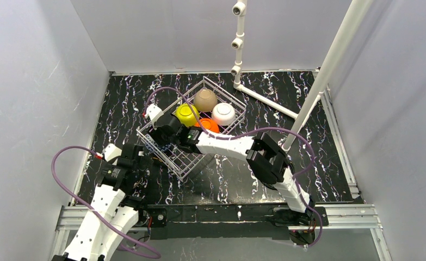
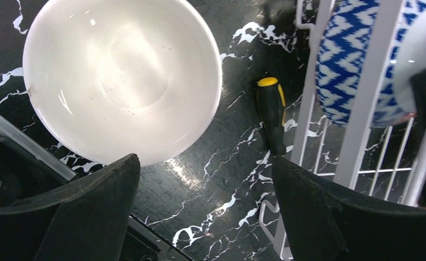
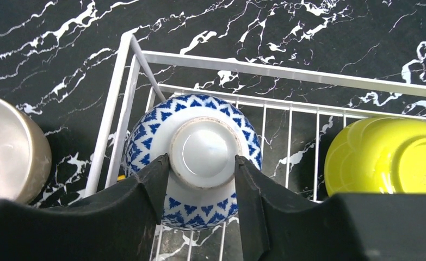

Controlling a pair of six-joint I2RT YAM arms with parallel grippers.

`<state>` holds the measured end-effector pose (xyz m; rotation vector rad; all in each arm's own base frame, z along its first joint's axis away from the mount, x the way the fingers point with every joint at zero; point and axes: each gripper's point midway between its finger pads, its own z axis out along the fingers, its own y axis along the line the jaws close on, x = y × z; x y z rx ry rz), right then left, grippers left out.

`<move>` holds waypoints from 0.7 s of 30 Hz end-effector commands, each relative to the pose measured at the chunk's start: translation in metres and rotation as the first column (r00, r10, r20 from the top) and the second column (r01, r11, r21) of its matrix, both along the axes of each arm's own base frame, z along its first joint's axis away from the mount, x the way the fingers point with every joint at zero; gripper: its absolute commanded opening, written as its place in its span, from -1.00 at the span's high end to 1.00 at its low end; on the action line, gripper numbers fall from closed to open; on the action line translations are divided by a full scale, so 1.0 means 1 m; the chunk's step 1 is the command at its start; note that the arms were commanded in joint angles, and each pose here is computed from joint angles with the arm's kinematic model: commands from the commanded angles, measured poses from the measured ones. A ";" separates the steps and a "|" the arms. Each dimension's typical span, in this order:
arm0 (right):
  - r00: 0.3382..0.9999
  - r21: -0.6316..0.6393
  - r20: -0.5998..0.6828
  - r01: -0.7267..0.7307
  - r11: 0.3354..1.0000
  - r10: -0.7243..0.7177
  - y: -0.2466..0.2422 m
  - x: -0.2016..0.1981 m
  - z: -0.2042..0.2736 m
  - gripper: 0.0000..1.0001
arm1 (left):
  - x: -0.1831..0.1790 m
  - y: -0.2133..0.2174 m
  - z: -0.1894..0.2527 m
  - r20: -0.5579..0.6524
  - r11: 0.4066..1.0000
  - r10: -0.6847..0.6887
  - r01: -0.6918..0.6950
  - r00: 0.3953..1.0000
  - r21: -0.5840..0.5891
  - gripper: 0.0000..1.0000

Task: Load the bowls into the dish rack

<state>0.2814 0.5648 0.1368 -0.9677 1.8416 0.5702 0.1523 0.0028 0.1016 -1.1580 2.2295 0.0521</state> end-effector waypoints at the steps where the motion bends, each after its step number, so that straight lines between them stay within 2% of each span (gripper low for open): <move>1: 0.994 -0.118 0.105 0.053 0.992 -0.041 -0.038 0.028 0.007 -0.03 | -0.014 0.010 -0.014 -0.076 0.998 0.056 -0.053 0.996 0.043 -0.77; 7: 0.975 -0.145 0.189 0.147 0.979 -0.119 -0.053 0.043 0.017 -0.03 | -0.018 0.013 -0.022 -0.118 0.996 0.075 -0.068 0.990 0.062 -0.75; 9: 0.976 -0.161 0.195 0.124 0.979 -0.091 -0.053 0.042 0.015 -0.06 | -0.018 0.013 -0.022 -0.114 0.996 0.075 -0.068 0.991 0.061 -0.74; 13: 0.992 -0.155 0.122 -0.017 0.988 0.037 -0.038 0.021 0.002 -0.13 | -0.015 0.013 -0.019 -0.091 0.996 0.073 -0.068 0.993 0.058 -0.73; 16: 0.994 -0.150 0.089 -0.044 0.988 0.058 -0.036 0.015 -0.001 -0.22 | -0.015 0.013 -0.017 -0.079 0.997 0.066 -0.061 0.995 0.055 -0.73; 21: 0.995 -0.095 0.048 -0.081 0.992 0.086 -0.033 0.003 0.018 -0.53 | -0.014 0.013 -0.014 -0.061 0.997 0.058 -0.054 0.996 0.055 -0.73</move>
